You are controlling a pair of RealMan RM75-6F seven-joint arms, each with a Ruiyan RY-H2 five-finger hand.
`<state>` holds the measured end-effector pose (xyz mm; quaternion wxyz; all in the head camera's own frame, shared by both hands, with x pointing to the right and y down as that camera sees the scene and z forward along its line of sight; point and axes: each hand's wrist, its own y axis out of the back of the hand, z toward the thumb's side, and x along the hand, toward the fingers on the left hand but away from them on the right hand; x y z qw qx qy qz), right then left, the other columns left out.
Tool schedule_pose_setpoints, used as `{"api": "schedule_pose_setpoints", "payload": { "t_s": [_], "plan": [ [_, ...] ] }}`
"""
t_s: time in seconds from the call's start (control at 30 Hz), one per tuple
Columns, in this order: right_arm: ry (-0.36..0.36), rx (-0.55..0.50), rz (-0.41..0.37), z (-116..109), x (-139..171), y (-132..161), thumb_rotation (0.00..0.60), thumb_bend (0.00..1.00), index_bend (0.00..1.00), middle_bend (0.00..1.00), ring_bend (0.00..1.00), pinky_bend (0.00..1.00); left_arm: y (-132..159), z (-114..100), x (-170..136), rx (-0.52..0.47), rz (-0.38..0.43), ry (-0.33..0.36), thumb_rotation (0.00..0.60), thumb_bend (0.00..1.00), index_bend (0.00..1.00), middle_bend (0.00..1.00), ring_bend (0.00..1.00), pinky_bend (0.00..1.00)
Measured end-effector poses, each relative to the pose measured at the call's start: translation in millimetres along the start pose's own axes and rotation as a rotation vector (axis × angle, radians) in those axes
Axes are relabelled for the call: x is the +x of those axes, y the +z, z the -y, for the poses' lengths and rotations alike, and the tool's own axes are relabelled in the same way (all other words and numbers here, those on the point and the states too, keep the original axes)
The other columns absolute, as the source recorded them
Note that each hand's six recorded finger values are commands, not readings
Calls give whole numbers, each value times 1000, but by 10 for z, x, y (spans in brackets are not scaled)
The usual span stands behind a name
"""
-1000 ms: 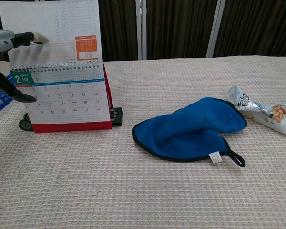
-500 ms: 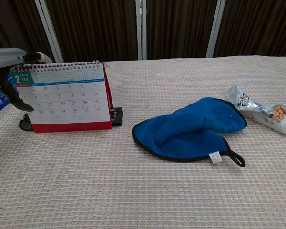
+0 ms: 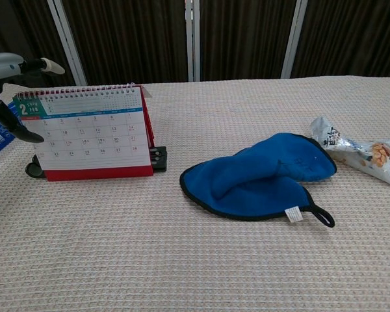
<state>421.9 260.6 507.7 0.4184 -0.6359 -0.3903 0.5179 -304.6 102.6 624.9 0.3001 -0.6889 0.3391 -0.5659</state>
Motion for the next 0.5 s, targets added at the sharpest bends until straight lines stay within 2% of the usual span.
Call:
{"api": "schedule_pose_setpoints", "payload": {
  "t_s": [0.27, 0.37, 0.5],
  "plan": [
    [-6, 7, -4, -2, -15, 10, 600, 38, 0, 0, 0, 0, -134, -201, -420, -2, 45, 181, 600, 63, 0, 0, 0, 0],
    [-10, 10, -2, -3, -21, 12, 600, 38, 0, 0, 0, 0, -269, -156, -704, 32, 36, 217, 600, 63, 0, 0, 0, 0],
    [-14, 15, -1, -7, -28, 10, 600, 38, 0, 0, 0, 0, -441, -20, -1110, 83, 12, 226, 600, 62, 0, 0, 0, 0]
  ]
}}
